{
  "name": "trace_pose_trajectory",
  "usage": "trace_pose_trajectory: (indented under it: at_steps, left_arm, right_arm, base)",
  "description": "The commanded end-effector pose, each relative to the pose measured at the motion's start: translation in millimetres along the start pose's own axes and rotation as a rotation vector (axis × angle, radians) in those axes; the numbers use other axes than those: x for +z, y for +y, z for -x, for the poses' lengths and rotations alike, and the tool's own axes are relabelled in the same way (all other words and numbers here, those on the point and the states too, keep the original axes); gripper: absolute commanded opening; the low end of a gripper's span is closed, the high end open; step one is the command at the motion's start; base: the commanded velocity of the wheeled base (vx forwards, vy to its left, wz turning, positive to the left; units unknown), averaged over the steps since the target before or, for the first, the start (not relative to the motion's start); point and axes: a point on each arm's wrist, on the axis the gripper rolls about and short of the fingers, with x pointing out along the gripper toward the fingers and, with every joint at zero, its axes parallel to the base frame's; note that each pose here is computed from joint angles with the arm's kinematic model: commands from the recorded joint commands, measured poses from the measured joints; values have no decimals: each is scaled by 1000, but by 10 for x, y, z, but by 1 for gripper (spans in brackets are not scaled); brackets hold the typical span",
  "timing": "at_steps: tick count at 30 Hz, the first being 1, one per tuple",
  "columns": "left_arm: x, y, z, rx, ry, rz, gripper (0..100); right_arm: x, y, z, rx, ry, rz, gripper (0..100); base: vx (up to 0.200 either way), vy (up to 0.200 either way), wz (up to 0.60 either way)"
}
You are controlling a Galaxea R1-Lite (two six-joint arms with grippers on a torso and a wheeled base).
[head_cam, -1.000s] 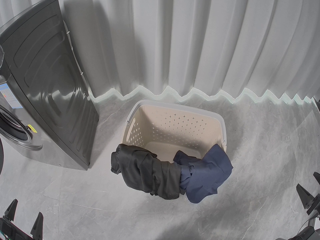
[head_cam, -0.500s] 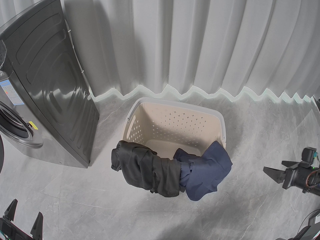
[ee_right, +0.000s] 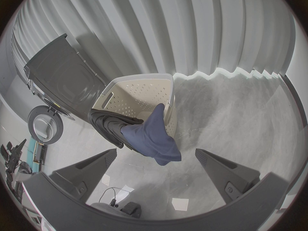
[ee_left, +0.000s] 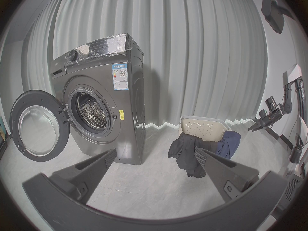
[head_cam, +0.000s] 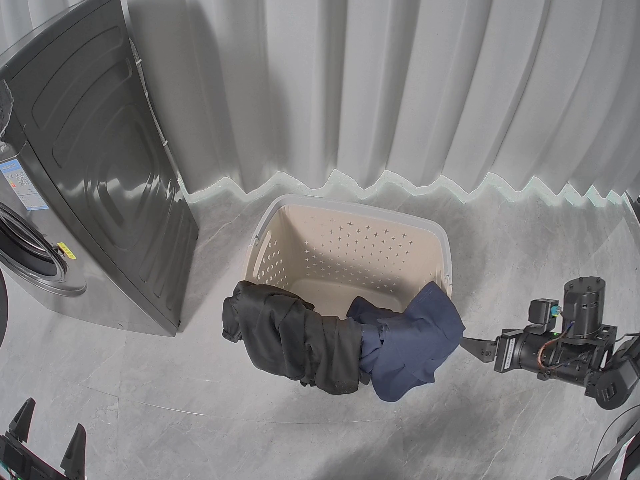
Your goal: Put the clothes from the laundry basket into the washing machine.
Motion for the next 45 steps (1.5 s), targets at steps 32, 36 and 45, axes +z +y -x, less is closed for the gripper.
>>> trace_pose_trajectory:
  at_steps: [32, 36, 45]
  left_arm:
    - [-49, 0, 2, -3, -2, 3, 100]
    - [-48, 0, 2, -5, -3, 3, 100]
    - [-49, 0, 2, -3, -2, 3, 100]
  right_arm:
    - [-399, 246, -1220, 20, 58, 5, 100]
    - [-424, 250, -1301, 25, 47, 3, 100]
    - [-278, 299, -1423, 47, -24, -41, 100]
  base:
    - [0, 0, 0]
    - [0, 0, 0]
    - [0, 0, 0]
